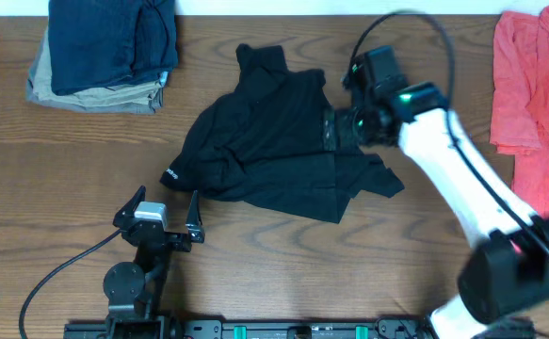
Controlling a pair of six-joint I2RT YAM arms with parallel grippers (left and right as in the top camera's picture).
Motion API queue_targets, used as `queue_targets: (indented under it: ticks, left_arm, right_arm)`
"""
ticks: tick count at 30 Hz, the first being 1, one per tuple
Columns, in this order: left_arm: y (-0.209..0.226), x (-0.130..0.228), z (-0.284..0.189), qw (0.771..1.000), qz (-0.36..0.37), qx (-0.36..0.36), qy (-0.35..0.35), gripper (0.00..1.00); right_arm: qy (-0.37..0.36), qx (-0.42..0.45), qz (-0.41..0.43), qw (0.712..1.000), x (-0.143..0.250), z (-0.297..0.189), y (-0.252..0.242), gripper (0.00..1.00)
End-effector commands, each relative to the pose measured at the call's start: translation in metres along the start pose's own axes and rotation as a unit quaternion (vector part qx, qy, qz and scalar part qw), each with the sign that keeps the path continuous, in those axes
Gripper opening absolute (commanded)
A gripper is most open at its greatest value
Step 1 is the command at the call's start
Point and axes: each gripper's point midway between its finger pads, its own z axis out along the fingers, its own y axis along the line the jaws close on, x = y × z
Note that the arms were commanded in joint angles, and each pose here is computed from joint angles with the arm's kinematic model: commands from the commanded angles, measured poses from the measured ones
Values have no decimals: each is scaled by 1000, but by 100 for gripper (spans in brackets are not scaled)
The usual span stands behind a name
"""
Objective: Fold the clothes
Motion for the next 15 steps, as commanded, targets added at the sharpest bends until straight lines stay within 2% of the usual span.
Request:
queue_targets:
  ticks: [1,5,8,12,15]
  left_arm:
    - [-1,15,1,1000,0,4,21,98]
    - [-1,15,1,1000,0,4,21,98]
    - [-1,15,1,1000,0,4,21,98]
    - [-1,15,1,1000,0,4,21,98]
    - [-1,15,1,1000,0,4,21,98]
  right_arm:
    - [54,-8,13,998,23,29,0,91]
    - [107,-53,22,993,42,43,15,74]
    - [130,-80,21,988,52,45,28,65]
    - [154,-64,11,986,69,46,31,62]
    - [166,-9,23,986,81,50,18,62]
